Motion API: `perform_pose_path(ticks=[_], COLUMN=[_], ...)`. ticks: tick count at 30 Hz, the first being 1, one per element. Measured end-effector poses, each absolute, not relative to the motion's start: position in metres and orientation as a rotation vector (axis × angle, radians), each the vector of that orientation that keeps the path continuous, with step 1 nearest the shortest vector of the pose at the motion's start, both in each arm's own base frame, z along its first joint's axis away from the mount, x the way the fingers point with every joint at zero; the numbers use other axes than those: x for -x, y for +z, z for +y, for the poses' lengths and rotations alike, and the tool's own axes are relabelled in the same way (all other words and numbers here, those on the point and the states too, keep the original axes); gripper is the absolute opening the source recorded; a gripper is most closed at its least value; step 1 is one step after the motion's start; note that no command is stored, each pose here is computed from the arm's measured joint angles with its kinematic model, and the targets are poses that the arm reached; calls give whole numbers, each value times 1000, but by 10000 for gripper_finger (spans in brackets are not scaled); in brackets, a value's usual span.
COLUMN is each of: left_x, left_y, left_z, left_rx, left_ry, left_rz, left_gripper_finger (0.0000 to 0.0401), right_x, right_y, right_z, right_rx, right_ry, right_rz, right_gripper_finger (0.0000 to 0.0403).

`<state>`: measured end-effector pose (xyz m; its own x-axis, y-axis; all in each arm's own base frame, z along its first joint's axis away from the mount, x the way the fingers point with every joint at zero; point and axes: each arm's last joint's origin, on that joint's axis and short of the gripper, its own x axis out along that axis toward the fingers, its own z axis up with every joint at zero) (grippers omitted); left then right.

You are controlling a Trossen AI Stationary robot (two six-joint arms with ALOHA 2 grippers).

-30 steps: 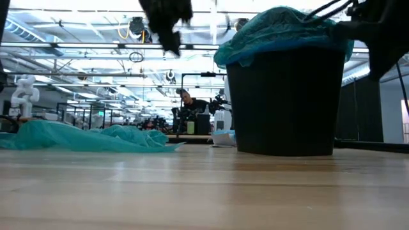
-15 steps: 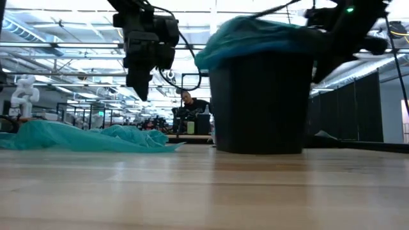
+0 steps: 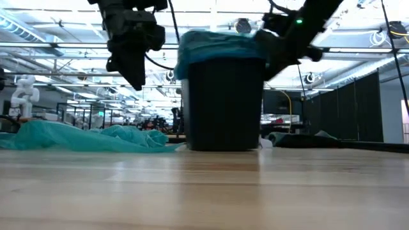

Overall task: Place trash/remove bag and relplace
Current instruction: Adjust the trash bin on the table

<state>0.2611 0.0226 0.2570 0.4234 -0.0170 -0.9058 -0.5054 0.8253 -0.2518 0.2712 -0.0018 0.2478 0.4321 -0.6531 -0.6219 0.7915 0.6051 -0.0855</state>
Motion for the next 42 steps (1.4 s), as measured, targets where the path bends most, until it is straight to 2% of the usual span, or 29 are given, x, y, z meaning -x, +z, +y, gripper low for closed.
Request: perform_pose_path(ticks=[4, 10, 17, 25, 32, 37, 42], left_x=[-264, -269, -277, -287, -279, -262, -255], left_y=[255, 250, 253, 264, 257, 246, 236], left_z=[3, -17, -21, -28, -27, -22, -13], left_rx=[556, 586, 642, 656, 633, 578, 566], left_ry=[319, 329, 321, 246, 303, 442, 517], left_rz=[1076, 1002, 915, 801, 902, 1071, 1118], left_gripper_finger=[116, 116, 116, 116, 116, 116, 116], right_x=[-284, -300, -312, -316, -304, -296, -293], right_y=[255, 249, 242, 237, 250, 265, 270], right_z=[-24, -55, -64, -68, -62, -65, -61], right_rx=[-239, -295, -351, -444, -375, -364, -366], right_ry=[-828, -605, -454, -434, -494, -489, -481], right_rz=[614, 635, 612, 599, 604, 553, 544], right_gripper_finger=[0, 0, 0, 0, 0, 0, 0])
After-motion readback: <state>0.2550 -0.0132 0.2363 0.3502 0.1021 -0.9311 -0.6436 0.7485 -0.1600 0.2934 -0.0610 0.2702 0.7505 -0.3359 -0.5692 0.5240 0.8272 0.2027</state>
